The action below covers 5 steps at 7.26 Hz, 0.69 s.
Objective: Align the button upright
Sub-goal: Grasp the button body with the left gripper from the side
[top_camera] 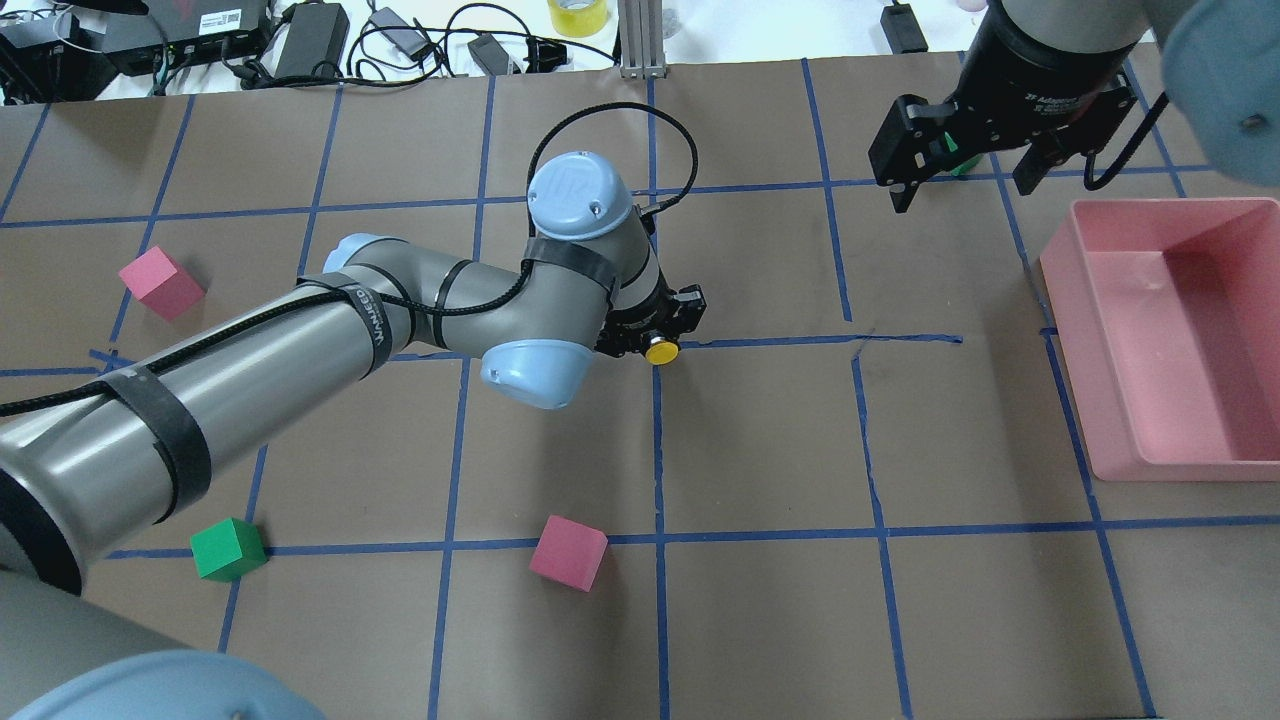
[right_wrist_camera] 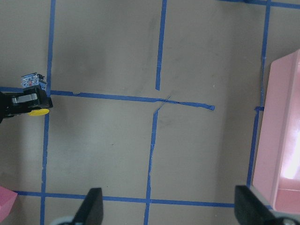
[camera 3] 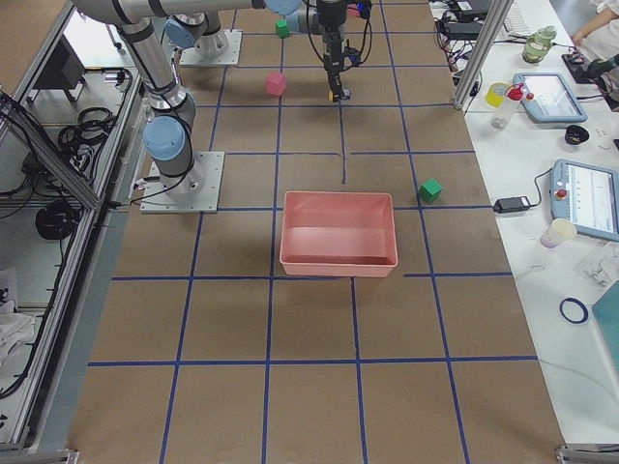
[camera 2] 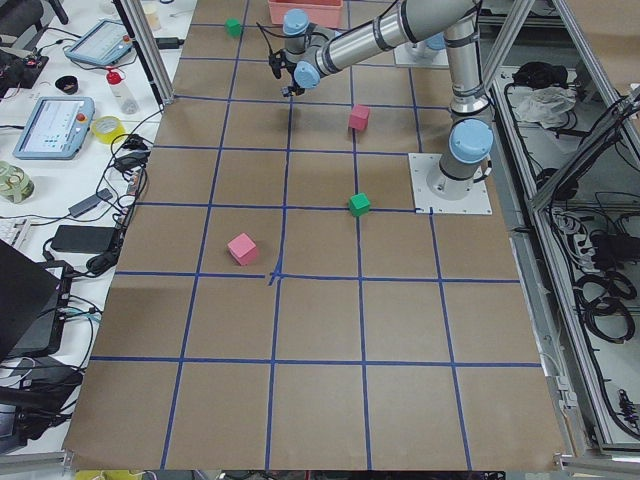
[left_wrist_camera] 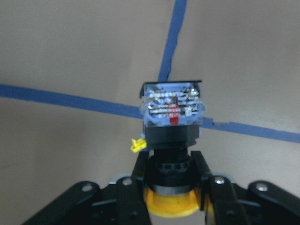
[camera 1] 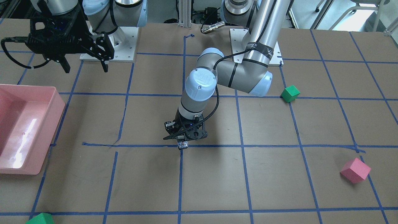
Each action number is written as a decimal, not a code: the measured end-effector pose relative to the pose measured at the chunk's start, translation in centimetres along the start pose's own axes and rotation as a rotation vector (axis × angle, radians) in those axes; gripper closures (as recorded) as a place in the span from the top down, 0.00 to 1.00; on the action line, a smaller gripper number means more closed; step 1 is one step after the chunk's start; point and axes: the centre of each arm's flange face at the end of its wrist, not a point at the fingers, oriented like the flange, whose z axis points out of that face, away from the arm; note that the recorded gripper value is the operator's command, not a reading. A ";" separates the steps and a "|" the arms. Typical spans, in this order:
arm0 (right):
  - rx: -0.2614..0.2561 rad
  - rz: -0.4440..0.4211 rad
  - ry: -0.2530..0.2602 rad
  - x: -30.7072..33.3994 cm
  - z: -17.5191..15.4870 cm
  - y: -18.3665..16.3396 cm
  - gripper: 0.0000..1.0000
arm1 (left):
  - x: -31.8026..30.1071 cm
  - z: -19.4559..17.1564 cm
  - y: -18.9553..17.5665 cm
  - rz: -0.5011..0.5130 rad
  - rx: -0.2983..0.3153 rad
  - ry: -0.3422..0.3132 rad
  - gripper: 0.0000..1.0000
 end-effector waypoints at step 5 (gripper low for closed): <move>-0.006 0.000 -0.003 0.0 0.3 0.1 1.00 | -1.8 0.3 -2.4 -0.590 -0.361 0.197 0.00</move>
